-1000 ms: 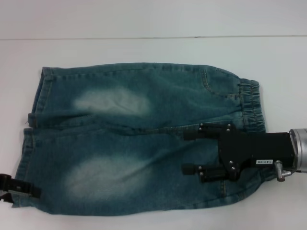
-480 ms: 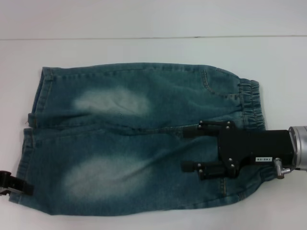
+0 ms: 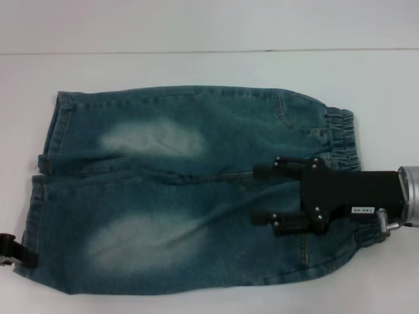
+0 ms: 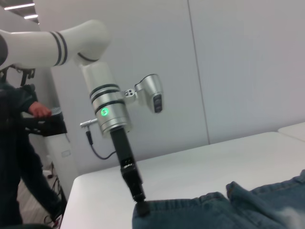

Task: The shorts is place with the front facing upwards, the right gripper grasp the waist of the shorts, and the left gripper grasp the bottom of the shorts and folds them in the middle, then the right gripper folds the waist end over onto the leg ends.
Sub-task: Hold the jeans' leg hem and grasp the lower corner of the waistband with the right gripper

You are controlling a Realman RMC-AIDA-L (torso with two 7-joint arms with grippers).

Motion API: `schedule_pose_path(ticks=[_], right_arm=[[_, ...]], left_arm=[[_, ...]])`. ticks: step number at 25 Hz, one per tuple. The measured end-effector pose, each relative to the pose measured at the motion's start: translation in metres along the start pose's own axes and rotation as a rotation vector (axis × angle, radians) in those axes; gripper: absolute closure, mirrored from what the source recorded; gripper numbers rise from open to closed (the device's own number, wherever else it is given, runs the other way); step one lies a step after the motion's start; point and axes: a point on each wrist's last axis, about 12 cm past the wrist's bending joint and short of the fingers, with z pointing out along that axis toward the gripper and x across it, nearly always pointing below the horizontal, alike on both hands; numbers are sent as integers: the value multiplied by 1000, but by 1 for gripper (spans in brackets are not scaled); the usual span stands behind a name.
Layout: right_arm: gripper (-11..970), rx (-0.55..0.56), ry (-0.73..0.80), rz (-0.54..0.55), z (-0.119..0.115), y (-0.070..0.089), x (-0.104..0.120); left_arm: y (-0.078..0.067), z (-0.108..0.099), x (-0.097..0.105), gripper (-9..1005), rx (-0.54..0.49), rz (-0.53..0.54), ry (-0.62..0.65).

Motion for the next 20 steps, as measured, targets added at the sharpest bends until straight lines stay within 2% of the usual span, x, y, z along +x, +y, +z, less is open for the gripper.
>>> schedule_pose_path(ticks=[2, 9, 14, 20], right_arm=[[107, 14, -8, 19, -2, -2, -1], [107, 159, 10, 215, -26, -25, -21], [107, 154, 117, 384, -51, -37, -42], [118, 220, 293, 463, -79, -45, -56]], left_arm=[[0, 0, 0, 893, 2, -1, 0], [-3, -1, -5, 935, 30, 32, -53], [-5, -5, -10, 947, 34, 77, -112], [-8, -2, -17, 955, 36, 137, -157]])
